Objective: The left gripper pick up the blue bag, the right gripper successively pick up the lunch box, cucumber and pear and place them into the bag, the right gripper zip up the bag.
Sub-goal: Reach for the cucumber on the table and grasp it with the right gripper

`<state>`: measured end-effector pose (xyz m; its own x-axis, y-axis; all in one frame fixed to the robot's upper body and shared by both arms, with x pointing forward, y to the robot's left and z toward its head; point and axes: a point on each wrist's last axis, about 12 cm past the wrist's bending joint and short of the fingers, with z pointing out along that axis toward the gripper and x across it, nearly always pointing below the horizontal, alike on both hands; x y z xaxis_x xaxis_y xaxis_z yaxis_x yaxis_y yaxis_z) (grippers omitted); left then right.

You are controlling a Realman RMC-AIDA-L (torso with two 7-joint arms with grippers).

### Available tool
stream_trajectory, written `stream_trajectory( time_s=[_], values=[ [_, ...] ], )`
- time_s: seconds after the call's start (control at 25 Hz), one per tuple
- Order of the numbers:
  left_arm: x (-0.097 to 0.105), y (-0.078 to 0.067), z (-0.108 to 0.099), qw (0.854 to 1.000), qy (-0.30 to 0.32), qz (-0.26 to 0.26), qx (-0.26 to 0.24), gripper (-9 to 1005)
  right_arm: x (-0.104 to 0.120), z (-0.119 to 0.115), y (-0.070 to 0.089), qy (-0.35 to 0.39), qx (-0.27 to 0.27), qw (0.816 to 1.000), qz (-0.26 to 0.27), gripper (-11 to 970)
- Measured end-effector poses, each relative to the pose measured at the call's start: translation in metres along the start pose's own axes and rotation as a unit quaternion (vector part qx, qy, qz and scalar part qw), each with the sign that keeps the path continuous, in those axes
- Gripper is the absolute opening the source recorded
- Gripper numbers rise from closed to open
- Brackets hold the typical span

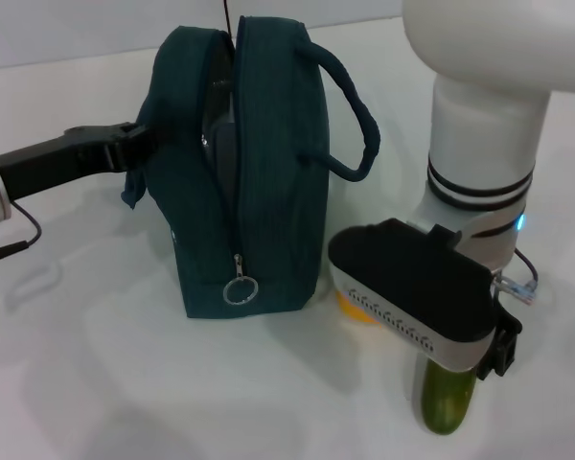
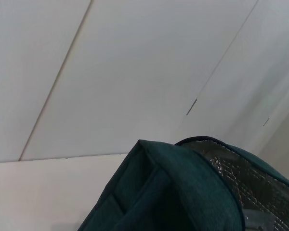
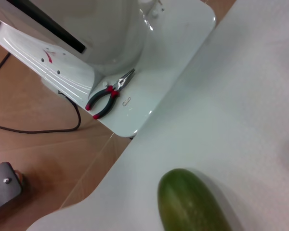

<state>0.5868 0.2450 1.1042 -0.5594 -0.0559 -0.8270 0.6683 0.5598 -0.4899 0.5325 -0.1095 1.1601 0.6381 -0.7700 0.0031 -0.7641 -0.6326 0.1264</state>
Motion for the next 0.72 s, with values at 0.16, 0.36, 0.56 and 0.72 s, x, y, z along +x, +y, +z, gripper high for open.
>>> stream_trajectory(
  time_s=[0.16, 0.36, 0.56, 0.72],
  values=[
    [0.001, 0.000, -0.001, 1.000, 0.000, -0.002, -0.001, 54, -0.003, 0.006, 0.002, 0.004, -0.006, 1.000, -0.006, 696],
    [0.004, 0.001, -0.003, 1.000, 0.000, -0.004, -0.003, 54, -0.004, 0.012, 0.006, 0.005, -0.011, 1.000, -0.005, 695],
    [0.005, 0.001, -0.004, 1.000, 0.000, -0.005, -0.004, 55, -0.005, 0.013, 0.005, 0.003, -0.005, 1.000, 0.005, 694],
    [0.006, 0.002, -0.005, 1.000, -0.001, -0.008, -0.005, 55, -0.005, 0.014, 0.005, 0.003, -0.003, 1.000, 0.009, 692]
  ],
)
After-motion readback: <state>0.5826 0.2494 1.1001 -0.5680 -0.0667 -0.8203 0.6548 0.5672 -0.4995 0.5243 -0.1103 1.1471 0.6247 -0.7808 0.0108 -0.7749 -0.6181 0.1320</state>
